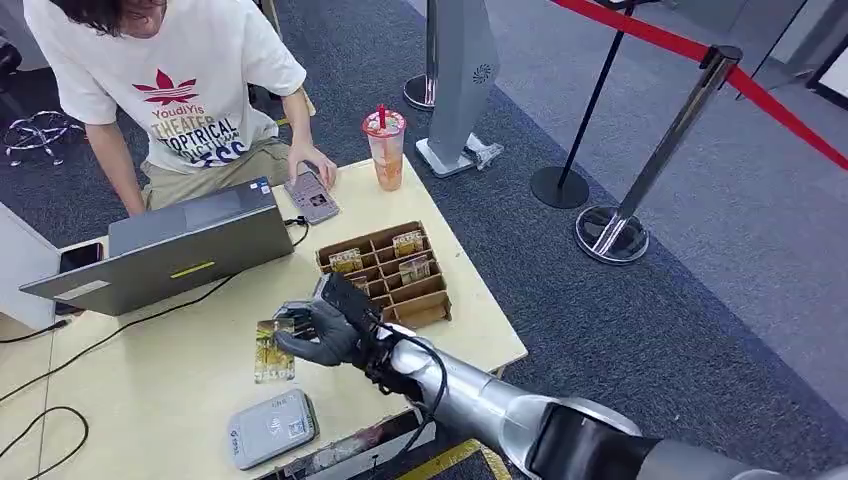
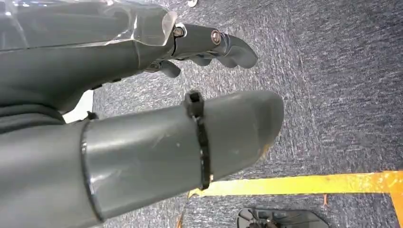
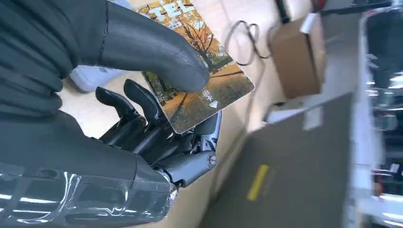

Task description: Pass the card to the sensor for recognition and then transmit it.

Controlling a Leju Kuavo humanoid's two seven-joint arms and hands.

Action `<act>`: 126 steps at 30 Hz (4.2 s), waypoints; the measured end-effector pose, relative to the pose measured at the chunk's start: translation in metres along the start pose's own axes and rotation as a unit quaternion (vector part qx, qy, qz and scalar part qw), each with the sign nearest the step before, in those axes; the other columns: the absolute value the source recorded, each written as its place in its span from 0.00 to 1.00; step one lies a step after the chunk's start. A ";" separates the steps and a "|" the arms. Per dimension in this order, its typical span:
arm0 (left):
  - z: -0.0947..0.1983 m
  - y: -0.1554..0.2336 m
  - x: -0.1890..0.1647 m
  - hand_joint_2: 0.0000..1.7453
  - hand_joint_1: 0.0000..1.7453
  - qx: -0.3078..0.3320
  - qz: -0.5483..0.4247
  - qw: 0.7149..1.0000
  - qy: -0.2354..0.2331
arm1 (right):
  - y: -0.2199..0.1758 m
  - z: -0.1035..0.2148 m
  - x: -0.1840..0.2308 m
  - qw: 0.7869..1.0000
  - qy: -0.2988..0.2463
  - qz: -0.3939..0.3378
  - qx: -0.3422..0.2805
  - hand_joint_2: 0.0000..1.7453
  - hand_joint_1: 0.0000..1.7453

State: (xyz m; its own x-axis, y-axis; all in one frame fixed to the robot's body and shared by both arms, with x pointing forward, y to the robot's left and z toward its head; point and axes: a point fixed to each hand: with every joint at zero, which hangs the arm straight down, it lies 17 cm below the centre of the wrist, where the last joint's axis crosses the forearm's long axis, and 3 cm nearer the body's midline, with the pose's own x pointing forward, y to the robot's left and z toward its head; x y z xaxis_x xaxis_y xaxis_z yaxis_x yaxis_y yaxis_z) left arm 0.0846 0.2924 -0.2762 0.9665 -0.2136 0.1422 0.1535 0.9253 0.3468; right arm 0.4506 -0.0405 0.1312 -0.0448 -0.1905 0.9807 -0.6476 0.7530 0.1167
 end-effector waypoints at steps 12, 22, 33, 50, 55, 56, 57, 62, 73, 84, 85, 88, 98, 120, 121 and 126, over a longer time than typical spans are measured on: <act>0.000 -0.002 0.002 0.00 0.00 -0.005 -0.006 1.000 0.000 | -0.017 -0.023 0.116 0.988 -0.131 0.079 -0.010 1.00 1.00; 0.000 -0.002 0.010 0.00 0.00 -0.010 -0.012 1.000 0.001 | -0.070 -0.055 0.193 0.955 -0.176 0.220 -0.091 1.00 1.00; 0.000 -0.002 0.010 0.00 0.00 -0.011 -0.011 1.000 0.001 | -0.094 -0.067 0.214 0.933 -0.180 0.277 -0.141 1.00 1.00; 0.000 -0.004 0.014 0.00 0.00 -0.014 -0.030 0.999 -0.009 | -0.179 -0.051 0.257 0.719 -0.168 0.584 -0.338 1.00 1.00; 0.001 -0.004 0.014 0.00 0.00 -0.011 -0.031 0.999 -0.010 | -0.186 -0.050 0.247 0.690 -0.142 0.627 -0.334 1.00 1.00; 0.001 -0.004 0.015 0.00 0.00 -0.011 -0.030 0.999 -0.010 | -0.188 -0.050 0.245 0.684 -0.137 0.634 -0.334 1.00 1.00; 0.001 -0.005 0.015 0.00 0.00 -0.011 -0.030 0.999 -0.011 | -0.189 -0.050 0.244 0.680 -0.133 0.640 -0.333 1.00 1.00; 0.002 -0.007 0.015 0.00 0.00 -0.012 -0.028 0.999 -0.010 | -0.194 -0.047 0.235 0.672 -0.118 0.651 -0.333 1.00 1.00; 0.002 -0.006 0.015 0.00 0.00 -0.003 -0.023 1.000 -0.011 | -0.203 -0.038 0.210 0.686 -0.096 0.638 -0.336 1.00 0.00; 0.003 -0.009 0.015 0.00 0.00 -0.005 -0.018 1.000 -0.010 | -0.188 -0.034 0.188 0.750 -0.105 0.573 -0.314 1.00 0.00; 0.003 -0.009 0.014 0.00 0.00 -0.005 -0.017 1.000 -0.010 | -0.185 -0.034 0.188 0.753 -0.108 0.571 -0.310 1.00 0.00; 0.003 -0.008 0.014 0.00 0.00 -0.003 -0.013 1.000 -0.008 | -0.175 -0.032 0.186 0.758 -0.115 0.567 -0.301 1.00 0.01; 0.002 -0.008 0.003 0.00 0.00 -0.008 0.003 1.000 0.003 | -0.144 -0.014 0.178 0.750 -0.130 0.589 -0.272 1.00 0.32; 0.002 -0.003 -0.001 0.00 0.00 0.005 0.015 1.000 0.004 | -0.190 0.078 0.110 0.672 -0.035 0.696 -0.250 1.00 0.55; 0.002 -0.003 -0.001 0.00 0.00 0.005 0.015 1.000 0.004 | -0.192 0.081 0.107 0.671 -0.029 0.698 -0.249 1.00 0.55; 0.002 -0.003 -0.002 0.00 0.00 0.005 0.015 1.000 0.004 | -0.199 0.095 0.090 0.663 0.006 0.711 -0.233 1.00 0.46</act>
State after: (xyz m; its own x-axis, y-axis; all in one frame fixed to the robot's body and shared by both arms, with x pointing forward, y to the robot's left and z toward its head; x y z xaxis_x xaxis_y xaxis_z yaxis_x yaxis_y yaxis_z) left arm 0.0822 0.2892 -0.2758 0.9722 -0.1837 0.1452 0.1229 0.9281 0.3515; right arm 0.5029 -0.2670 0.1814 -0.3510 0.9241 0.1513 0.3492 0.2791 -0.8945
